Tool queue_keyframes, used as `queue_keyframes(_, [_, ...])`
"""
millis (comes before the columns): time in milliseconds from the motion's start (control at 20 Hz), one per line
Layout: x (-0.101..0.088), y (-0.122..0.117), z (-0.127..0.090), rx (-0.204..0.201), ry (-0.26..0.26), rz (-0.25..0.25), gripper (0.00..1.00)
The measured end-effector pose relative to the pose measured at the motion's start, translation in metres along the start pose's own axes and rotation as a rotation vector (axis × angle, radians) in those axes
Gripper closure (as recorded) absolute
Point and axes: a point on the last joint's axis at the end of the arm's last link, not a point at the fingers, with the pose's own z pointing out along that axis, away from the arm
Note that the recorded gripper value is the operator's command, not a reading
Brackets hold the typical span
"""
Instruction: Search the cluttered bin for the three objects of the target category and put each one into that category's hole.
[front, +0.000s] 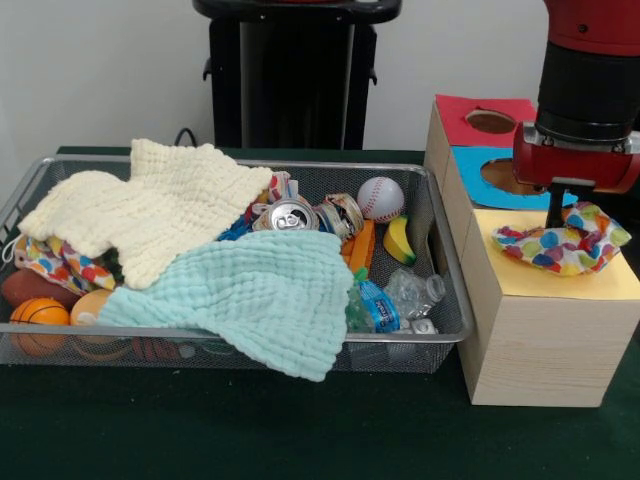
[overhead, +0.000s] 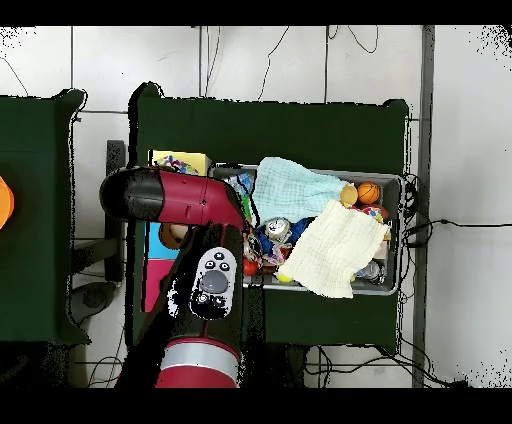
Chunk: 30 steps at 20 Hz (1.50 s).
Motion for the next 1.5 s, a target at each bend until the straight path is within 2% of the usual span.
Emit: queue_keyframes(1500, [-0.0013,-0.0036,0.0000,0.002,0.001,0.004,1.00])
